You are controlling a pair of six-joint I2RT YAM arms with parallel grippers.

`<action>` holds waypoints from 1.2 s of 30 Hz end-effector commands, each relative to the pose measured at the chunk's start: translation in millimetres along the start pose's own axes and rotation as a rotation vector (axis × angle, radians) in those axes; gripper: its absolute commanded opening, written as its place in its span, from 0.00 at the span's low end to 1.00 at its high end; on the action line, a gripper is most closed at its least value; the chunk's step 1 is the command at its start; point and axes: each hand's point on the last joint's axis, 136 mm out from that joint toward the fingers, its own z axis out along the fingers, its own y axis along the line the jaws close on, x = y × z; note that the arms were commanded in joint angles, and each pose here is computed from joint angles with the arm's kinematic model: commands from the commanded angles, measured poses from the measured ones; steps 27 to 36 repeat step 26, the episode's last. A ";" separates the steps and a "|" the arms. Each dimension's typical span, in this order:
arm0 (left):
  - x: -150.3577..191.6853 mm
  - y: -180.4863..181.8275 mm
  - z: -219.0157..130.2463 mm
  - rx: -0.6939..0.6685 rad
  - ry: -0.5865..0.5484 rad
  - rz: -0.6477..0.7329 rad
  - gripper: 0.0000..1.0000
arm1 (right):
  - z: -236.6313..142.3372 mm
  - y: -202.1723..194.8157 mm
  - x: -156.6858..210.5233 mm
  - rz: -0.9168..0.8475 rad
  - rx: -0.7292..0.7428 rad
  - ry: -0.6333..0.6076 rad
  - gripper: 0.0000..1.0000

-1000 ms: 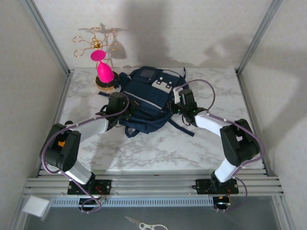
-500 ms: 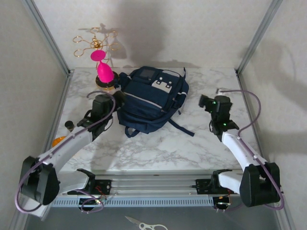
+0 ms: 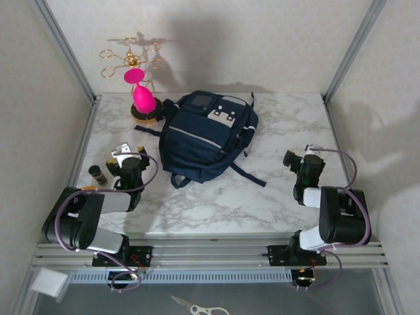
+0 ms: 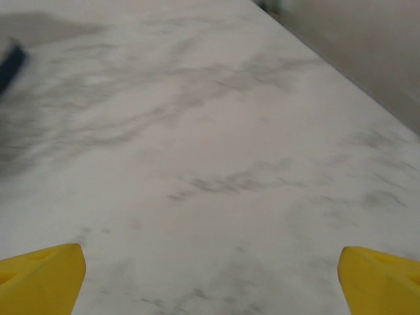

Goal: Pack books, pencil case, and school supplies into a backpack

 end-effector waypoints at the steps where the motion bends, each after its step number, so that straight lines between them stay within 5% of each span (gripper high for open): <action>1: -25.5 -14.5 -9.7 0.175 -0.154 -0.015 1.00 | -16.3 47.7 -36.9 -0.082 -0.279 -0.215 0.99; 4: -20.0 -21.1 -18.4 0.262 -0.184 -0.001 0.99 | -19.6 52.9 -37.3 -0.116 -0.268 -0.247 0.99; 9: -16.3 -13.0 1.0 0.217 -0.116 -0.043 0.99 | -22.9 50.9 -22.1 -0.131 -0.222 -0.246 0.99; 36: -16.7 -13.2 0.6 0.216 -0.119 -0.040 0.99 | -21.5 48.2 -21.3 -0.126 -0.199 -0.238 0.99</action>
